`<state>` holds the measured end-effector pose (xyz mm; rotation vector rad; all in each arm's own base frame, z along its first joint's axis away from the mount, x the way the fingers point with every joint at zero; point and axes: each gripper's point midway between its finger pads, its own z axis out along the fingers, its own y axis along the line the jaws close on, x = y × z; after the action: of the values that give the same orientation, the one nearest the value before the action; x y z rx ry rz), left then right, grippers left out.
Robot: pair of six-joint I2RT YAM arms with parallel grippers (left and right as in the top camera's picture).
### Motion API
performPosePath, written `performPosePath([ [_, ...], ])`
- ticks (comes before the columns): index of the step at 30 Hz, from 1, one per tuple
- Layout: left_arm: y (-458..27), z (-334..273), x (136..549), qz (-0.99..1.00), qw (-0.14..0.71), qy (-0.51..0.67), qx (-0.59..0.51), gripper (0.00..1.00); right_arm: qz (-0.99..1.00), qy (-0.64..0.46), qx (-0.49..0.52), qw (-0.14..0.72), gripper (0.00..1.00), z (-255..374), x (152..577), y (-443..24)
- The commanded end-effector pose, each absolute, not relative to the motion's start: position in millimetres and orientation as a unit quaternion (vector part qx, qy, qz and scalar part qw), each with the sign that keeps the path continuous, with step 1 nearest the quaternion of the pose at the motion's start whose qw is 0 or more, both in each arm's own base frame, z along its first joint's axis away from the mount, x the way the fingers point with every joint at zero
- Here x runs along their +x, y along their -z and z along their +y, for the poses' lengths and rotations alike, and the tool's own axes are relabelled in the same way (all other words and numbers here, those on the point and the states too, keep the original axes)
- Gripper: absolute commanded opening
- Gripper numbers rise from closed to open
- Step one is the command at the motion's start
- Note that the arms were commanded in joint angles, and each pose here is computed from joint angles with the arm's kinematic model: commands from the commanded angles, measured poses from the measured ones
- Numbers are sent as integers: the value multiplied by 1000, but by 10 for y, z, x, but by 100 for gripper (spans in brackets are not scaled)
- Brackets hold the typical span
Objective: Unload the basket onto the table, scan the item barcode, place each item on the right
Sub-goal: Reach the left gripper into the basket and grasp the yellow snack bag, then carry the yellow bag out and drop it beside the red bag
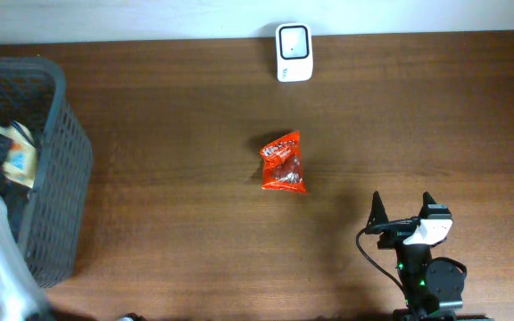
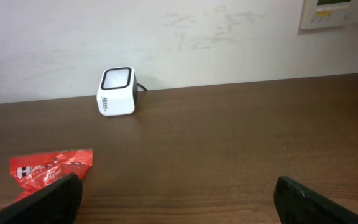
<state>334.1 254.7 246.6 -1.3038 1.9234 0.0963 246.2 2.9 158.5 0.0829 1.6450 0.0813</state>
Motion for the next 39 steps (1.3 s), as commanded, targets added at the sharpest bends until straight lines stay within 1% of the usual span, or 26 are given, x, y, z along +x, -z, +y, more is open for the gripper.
performPosePath([
  [1, -3767, 2279, 2974, 686, 560, -48, -462, 0, 734, -36, 39, 677, 98, 28, 2462, -1549],
  [3, -4301, 1848, 2763, 663, 627, -15, -409, 0, 734, -36, 39, 677, 98, 28, 2462, -1549],
  [5, -4579, 1150, 2838, 684, 659, 91, -301, 0, 734, -36, 39, 677, 98, 28, 2462, -1550],
  [7, -4635, 456, 2965, 714, 643, 202, -191, 0, 734, -36, 39, 677, 98, 28, 2462, -1549],
  [10, -4448, -400, 3136, 754, 575, 306, -90, 0, 734, -36, 39, 677, 98, 28, 2462, -1550],
  [12, -4058, -1133, 3313, 796, 487, 359, -27, 0, 734, -36, 39, 677, 98, 28, 2462, -1550],
  [15, -3339, -1862, 3535, 850, 374, 371, 16, 1, 734, -36, 39, 677, 98, 28, 2462, -1550],
  [17, -2558, -2405, 3631, 891, 271, 362, 43, 1, 734, -36, 39, 677, 98, 28, 2462, -1549],
  [18, -2324, -2521, 3646, 901, 244, 355, 47, 2, 734, -36, 39, 677, 98, 28, 2462, -1550],
  [19, -1859, -2697, 3644, 919, 191, 340, 52, 6, 734, -36, 39, 677, 98, 28, 2462, -1550],
  [20, -1701, -2749, 3636, 925, 174, 334, 53, 9, 734, -36, 39, 677, 98, 28, 2462, -1549],
  [21, -1536, -2795, 3624, 931, 158, 324, 54, 16, 734, -36, 39, 677, 98, 28, 2462, -1549],
  [23, -1424, -2781, 3652, 940, 168, 291, 52, 43, 734, -36, 39, 677, 98, 28, 2462, -1549],
  [24, -1429, -2788, 3657, 940, 172, 289, 57, 51, 734, -36, 39, 677, 98, 28, 2462, -1550],
  [25, -1457, -2796, 3660, 937, 182, 285, 86, 65, 734, -36, 39, 677, 98, 28, 2462, -1549],
  [26, -1576, -2783, 3689, 934, 194, 283, 103, 67, 734, -36, 39, 677, 98, 28, 2462, -1549],
  [28, -1872, -2734, 3784, 929, 222, 274, 116, 67, 734, -36, 39, 677, 98, 28, 2462, -1549],
  [29, -2060, -2630, 3851, 932, 244, 244, 108, 67, 734, -36, 39, 677, 98, 28, 2462, -1550],
  [30, -2360, -2368, 3932, 939, 280, 179, 83, 63, 734, -36, 39, 677, 98, 28, 2462, -1550],
  [31, -2464, -2262, 3948, 941, 293, 154, 73, 60, 734, -36, 39, 677, 99, 28, 2462, -1549],
  [32, -2603, -2082, 3978, 941, 314, 112, 56, 45, 734, -36, 39, 677, 98, 28, 2462, -1550],
  [33, -2653, -2017, 3986, 940, 324, 98, 50, 28, 734, -36, 39, 677, 98, 28, 2462, -1550],
  [34, -2627, -2016, 3972, 941, 319, 97, 51, 24, 734, -36, 39, 677, 98, 28, 2462, -1550],
  [37, -2338, -1974, 3900, 958, 271, 74, 55, 23, 734, -36, 39, 677, 98, 28, 2462, -1549],
  [38, -2294, -1962, 3875, 961, 261, 69, 55, 29, 734, -36, 39, 677, 98, 28, 2462, -1550],
  [39, -2359, -1942, 3867, 960, 266, 70, 54, 32, 734, -36, 39, 677, 98, 28, 2462, -1550],
])
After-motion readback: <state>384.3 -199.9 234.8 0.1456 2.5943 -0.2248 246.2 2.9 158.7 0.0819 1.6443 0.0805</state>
